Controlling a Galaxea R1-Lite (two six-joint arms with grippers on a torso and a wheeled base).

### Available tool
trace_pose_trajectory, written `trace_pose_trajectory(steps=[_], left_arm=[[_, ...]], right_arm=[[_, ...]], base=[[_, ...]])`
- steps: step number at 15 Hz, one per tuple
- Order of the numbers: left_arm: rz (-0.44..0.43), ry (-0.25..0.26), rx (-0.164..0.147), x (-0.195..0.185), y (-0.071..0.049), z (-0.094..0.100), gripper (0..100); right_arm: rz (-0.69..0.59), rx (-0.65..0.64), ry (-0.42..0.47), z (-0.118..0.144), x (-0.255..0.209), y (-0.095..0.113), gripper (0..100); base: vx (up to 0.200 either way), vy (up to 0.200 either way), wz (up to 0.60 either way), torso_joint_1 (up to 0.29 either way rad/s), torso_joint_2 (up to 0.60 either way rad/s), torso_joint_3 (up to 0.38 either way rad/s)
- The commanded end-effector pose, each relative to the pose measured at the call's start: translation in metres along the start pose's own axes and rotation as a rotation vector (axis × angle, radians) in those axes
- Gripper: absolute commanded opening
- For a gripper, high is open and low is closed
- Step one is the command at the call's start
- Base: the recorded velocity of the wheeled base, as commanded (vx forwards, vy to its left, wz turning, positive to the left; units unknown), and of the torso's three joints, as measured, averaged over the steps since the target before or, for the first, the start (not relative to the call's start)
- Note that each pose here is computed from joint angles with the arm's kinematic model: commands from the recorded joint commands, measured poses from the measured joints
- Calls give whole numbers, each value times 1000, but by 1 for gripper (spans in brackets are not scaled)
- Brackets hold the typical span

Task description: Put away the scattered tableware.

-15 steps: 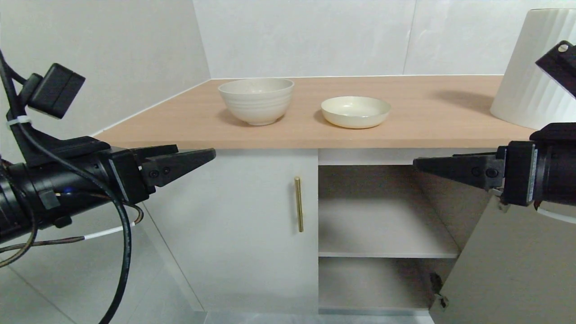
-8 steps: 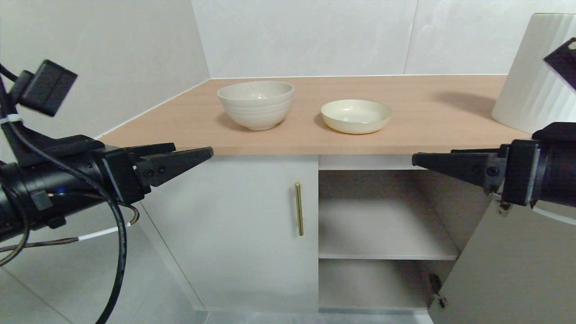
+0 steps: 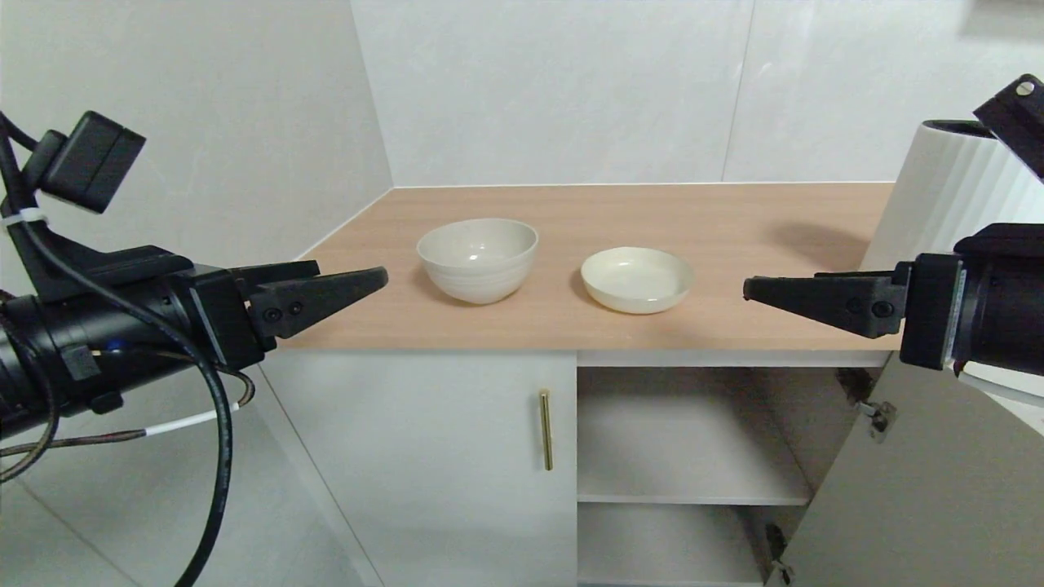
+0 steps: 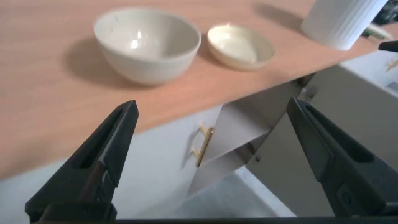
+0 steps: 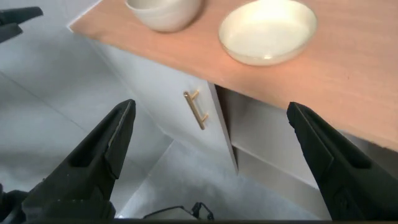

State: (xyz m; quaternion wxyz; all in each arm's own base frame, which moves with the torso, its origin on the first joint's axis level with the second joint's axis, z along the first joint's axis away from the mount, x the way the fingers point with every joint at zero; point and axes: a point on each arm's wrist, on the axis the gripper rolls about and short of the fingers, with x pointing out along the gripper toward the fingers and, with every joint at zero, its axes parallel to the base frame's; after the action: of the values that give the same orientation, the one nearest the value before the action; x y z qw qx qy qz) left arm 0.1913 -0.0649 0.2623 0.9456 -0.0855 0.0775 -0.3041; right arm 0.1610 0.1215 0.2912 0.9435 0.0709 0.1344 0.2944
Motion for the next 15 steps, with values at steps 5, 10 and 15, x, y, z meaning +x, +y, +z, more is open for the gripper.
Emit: trace_pose_trajectory(steps=[5, 10, 15], left_arm=[[0, 5, -14, 2, 1, 0, 100], [-41, -5, -41, 5, -5, 6, 100], [26, 30, -91, 30, 0, 42, 100]], right_arm=[[-21, 6, -8, 0, 8, -4, 100], [-57, 18, -101, 11, 21, -16, 100], [-145, 49, -102, 35, 106, -40, 100]], base=[[0, 0, 0, 160, -466, -314], [0, 0, 0, 148, -379, -237], [0, 0, 0, 14, -27, -18]])
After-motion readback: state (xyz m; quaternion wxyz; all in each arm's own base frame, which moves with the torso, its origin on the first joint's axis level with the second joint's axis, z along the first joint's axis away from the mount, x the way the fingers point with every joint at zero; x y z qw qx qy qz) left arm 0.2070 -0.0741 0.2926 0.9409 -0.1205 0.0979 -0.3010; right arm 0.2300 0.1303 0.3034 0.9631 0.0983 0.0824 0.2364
